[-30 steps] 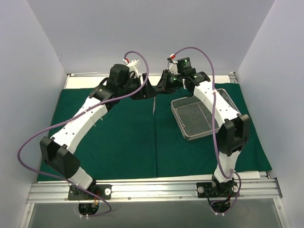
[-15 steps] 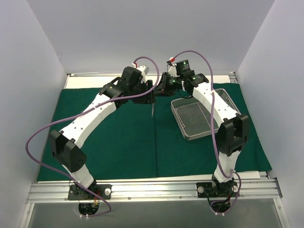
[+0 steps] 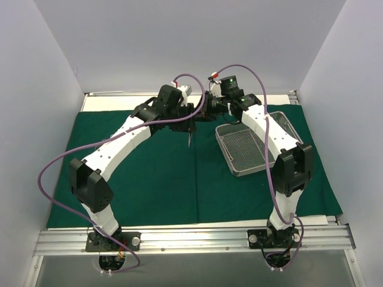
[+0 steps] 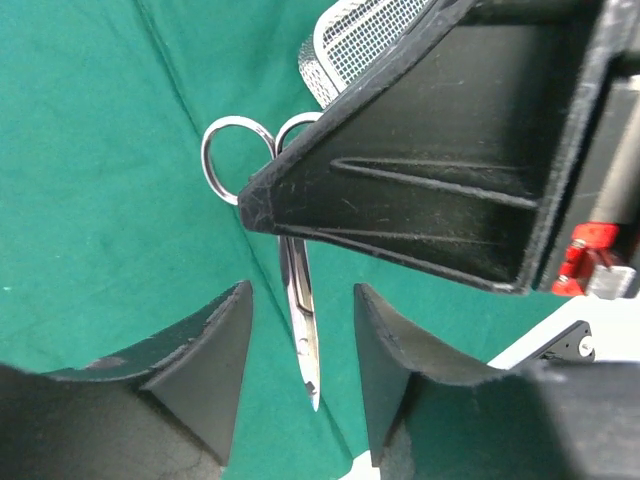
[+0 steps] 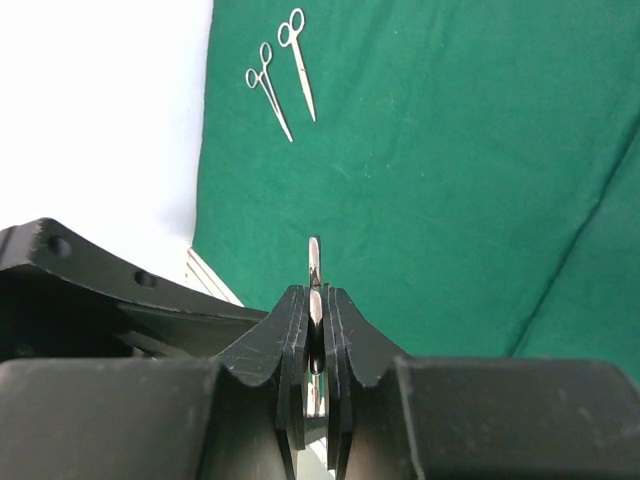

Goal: Open and lay out the surgical kit
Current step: Place the medical item in the surgical kit.

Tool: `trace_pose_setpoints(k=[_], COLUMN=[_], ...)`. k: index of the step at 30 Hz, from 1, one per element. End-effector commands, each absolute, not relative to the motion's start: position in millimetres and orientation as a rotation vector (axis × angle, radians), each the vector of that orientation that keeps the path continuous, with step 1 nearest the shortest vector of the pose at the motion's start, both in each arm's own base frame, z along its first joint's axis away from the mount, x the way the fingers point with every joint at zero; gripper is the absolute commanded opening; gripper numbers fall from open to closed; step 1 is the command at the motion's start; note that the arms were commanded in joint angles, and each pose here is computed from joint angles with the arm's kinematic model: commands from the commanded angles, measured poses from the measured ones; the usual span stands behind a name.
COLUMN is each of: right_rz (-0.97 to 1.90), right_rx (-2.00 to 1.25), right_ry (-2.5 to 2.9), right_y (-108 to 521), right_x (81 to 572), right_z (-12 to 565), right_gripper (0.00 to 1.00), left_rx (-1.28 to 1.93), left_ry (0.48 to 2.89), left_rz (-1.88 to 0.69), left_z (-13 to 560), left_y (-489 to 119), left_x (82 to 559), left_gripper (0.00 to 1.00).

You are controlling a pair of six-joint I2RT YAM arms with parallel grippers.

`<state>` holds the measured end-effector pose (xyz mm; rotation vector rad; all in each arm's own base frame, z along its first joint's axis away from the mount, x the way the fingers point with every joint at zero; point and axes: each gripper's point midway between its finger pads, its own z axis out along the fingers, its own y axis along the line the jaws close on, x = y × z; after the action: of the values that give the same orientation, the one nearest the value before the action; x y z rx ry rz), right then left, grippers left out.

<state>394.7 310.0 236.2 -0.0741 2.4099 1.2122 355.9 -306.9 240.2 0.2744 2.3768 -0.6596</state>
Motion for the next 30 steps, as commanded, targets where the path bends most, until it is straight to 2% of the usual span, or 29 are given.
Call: trace_pose_setpoints(k=[1,7,11,17,19,21,22,23,25,29,30], right_rz=[1.286,1.298,1.305,1.314,1.327,1.293,1.252,1.205,1.015,0.716,0.66], right_rx=[-0.132,-0.138,-0.144,-0.148,-0.14,-0.1,-0.069,-0.036,0.113,0.361,0.384], right_ry=[2.318,2.319,2.325,2.324,2.325,2.344,2.367,2.379,2.418,2.46,2.452], right_y=[314,315,316,318,320,316,311,304,271,200,188], right_x=[383,382,380,381,382,390,393,398,417,436,437], right_z=[272,271,269,269,270,264,263,260,249,229,230], right_gripper=[0.0,0.0,0.0,0.0,0.03,0.35,0.68,0.81,1.0,1.0,1.0], left_rx=[0.302,0.294,0.283,0.266,0.257,0.237,0.218,0.157,0.095,-0.077,-0.158], left_ry=[2.321,2.331,2.345,2.36,2.362,2.371,2.378,2.382,2.413,2.457,2.468], left_rz=[-0.7,-0.698,-0.692,-0.697,-0.695,-0.681,-0.665,-0.633,-0.598,-0.454,-0.35], left_z=[260,258,254,251,250,248,247,247,240,226,219], left_y=[-312,-310,-309,-306,-304,-298,-294,-283,-267,-221,-195], left_x=[360,363,367,373,374,376,377,383,386,399,407], left_gripper=[0.5,0.43,0.24,0.03,0.02,0.02,0.02,0.02,0.02,0.02,0.02])
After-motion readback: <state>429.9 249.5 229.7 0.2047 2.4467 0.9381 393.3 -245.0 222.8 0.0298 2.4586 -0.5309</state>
